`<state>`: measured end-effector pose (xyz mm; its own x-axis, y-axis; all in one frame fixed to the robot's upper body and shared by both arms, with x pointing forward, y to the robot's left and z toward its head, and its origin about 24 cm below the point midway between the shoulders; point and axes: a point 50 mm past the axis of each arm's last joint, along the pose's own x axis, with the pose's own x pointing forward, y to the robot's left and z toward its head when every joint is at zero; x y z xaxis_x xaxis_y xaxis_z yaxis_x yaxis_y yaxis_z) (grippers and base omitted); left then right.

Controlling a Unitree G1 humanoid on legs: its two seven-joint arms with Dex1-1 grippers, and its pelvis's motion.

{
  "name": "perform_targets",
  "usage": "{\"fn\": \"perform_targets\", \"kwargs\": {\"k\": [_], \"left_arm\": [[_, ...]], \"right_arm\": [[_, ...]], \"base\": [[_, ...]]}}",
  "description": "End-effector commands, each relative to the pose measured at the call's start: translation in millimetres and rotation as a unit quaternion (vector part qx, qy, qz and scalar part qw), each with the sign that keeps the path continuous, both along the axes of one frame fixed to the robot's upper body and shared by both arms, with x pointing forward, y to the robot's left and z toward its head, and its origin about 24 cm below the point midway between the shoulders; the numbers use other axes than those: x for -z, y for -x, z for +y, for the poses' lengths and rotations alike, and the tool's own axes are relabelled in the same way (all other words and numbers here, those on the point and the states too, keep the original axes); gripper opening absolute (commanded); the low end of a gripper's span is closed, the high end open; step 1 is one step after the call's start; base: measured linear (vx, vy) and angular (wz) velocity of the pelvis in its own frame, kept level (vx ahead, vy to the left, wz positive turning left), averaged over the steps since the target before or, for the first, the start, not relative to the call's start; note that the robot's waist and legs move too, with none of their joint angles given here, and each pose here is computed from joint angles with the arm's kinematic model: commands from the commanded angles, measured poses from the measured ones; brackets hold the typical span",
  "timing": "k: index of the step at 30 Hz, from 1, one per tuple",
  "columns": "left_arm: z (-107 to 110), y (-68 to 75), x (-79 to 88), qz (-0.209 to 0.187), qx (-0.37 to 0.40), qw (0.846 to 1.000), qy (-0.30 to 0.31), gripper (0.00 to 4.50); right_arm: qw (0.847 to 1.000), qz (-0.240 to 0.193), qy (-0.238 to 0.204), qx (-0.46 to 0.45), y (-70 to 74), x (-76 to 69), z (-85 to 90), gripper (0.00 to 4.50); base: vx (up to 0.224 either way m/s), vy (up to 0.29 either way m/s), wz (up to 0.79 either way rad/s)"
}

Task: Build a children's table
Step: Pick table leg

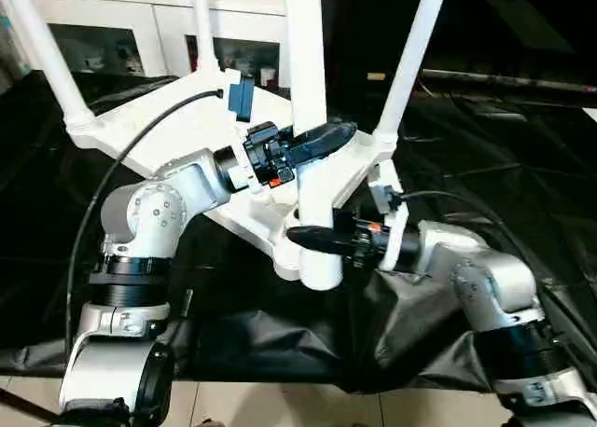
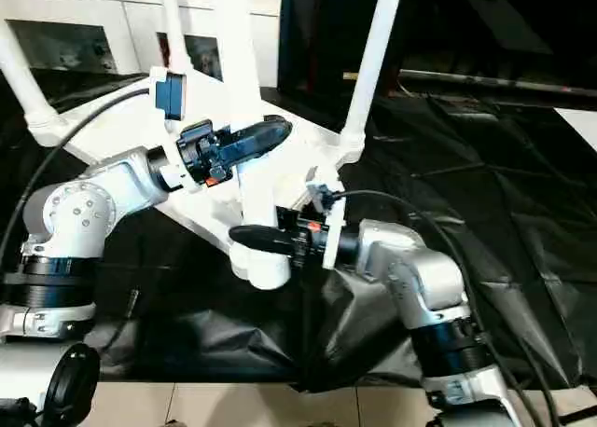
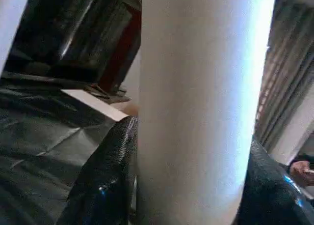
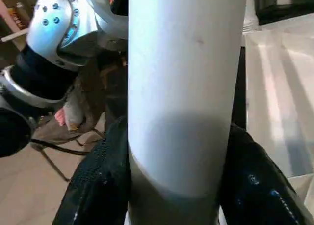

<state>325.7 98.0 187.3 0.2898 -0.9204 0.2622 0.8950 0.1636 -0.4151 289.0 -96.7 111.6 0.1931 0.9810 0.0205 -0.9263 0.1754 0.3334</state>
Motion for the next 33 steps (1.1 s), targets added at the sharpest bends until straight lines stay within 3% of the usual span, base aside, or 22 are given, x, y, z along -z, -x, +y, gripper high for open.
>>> {"fn": "perform_targets", "kwargs": {"k": [1, 8, 9, 12, 15, 19, 24, 28, 29, 33], "left_arm": [[4.7, -3.9, -2.7, 0.004, -0.013, 1.000, 0.000, 2.14], [5.8, -11.4, -3.0, 0.009, -0.052, 0.999, 0.004, 1.88], [5.8, -11.8, -3.1, 0.010, -0.055, 0.998, 0.004, 1.85], [6.3, -13.2, -3.4, 0.009, -0.071, 0.997, 0.002, 1.85], [5.8, -15.2, -4.4, 0.000, -0.100, 0.995, -0.008, 1.84], [1.5, -20.0, -5.4, -0.030, -0.165, 0.984, -0.067, 1.84], [-8.1, -21.9, -11.9, -0.062, -0.222, 0.967, -0.111, 1.84], [-16.2, -20.4, -15.1, -0.079, -0.227, 0.962, -0.129, 1.84], [-16.2, -20.4, -15.1, -0.079, -0.227, 0.962, -0.129, 1.84], [-11.2, -24.4, -10.9, -0.080, -0.251, 0.953, -0.151, 1.84]], "right_arm": [[0.999, -0.030, -0.017, -0.028, 4.9, -13.4, 1.2, 1.89], [0.999, -0.044, -0.005, -0.013, 3.8, -11.6, 2.3, 1.89], [0.999, -0.045, -0.004, -0.009, 3.2, -11.2, 2.5, 2.45], [0.999, -0.039, 0.001, 0.009, 0.1, -8.3, 3.7, 2.66], [0.994, -0.060, 0.040, 0.077, -9.0, -2.1, 6.6, 3.05], [0.977, -0.050, 0.087, 0.186, -25.3, 8.7, 10.4, 3.05], [0.967, -0.039, 0.101, 0.232, -30.7, 13.5, 22.4, 3.05], [0.961, -0.028, 0.094, 0.258, -35.7, 15.3, 35.4, 3.05], [0.961, -0.028, 0.094, 0.258, -35.7, 15.3, 35.4, 2.77], [0.965, -0.034, 0.081, 0.247, -36.3, 10.0, 37.3, 2.46]], "base": [[0.000, 0.000, 0.00], [0.000, 0.000, 0.00], [0.000, 0.000, 0.00], [0.000, 0.000, 0.00], [0.000, 0.000, 0.00], [0.000, 0.000, 0.00], [0.000, 0.000, 0.00], [0.000, 0.000, 0.00], [0.000, 0.000, 0.00], [0.000, 0.000, 0.00]]}}
